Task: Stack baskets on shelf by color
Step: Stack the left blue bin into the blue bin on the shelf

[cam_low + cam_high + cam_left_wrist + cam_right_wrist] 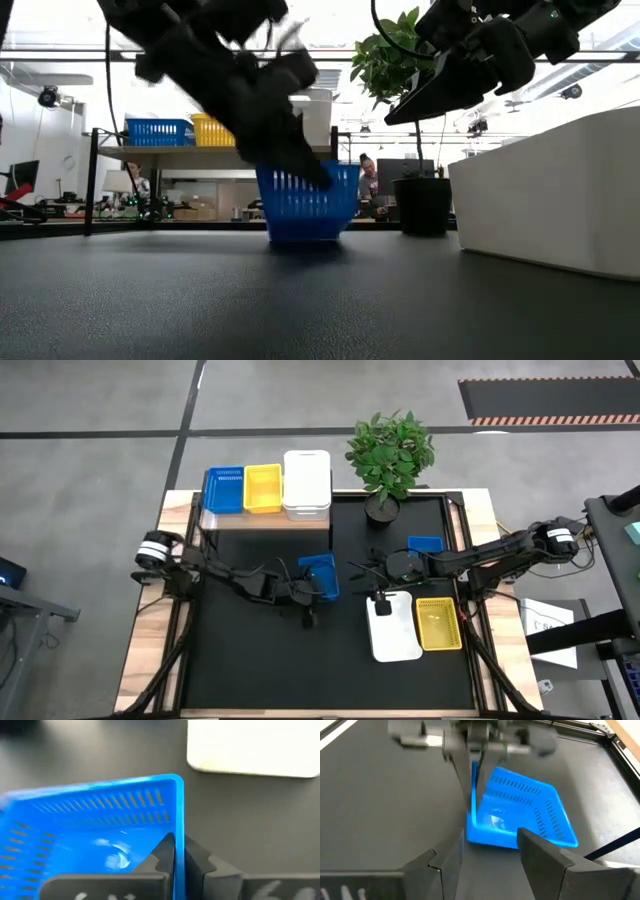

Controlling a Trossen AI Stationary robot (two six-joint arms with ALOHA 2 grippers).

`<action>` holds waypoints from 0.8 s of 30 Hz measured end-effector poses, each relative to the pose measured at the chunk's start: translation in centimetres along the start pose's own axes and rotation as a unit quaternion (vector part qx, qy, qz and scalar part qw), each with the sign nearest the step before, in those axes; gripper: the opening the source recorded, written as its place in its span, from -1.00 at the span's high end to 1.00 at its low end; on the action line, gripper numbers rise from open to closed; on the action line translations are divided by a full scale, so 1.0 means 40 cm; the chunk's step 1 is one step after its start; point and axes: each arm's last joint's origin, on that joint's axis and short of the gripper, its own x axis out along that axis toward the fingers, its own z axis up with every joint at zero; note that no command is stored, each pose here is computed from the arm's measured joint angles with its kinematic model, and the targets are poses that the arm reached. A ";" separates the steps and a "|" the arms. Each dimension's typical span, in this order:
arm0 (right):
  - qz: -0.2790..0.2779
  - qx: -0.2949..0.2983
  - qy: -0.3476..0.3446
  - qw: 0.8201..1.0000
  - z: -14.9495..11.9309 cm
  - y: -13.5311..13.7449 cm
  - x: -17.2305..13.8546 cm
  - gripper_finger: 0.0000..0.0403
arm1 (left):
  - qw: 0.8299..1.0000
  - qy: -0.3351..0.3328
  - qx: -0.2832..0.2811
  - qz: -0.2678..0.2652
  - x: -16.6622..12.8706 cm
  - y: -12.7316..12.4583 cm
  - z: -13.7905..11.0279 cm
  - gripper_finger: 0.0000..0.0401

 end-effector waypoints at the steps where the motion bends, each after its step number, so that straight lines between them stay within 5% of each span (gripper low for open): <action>1: 0.000 0.000 0.000 1.000 0.000 0.000 0.000 0.13 | 1.000 -0.005 0.013 -0.002 -0.015 -0.001 0.010 1.00; 14: 0.000 -0.013 -0.001 1.000 -0.003 0.000 0.000 0.19 | 0.961 -0.073 0.257 -0.074 -0.376 0.025 0.106 1.00; 24: -0.001 -0.021 -0.008 1.000 0.001 -0.001 0.000 0.20 | 0.952 -0.109 0.278 0.073 -0.636 0.167 0.073 1.00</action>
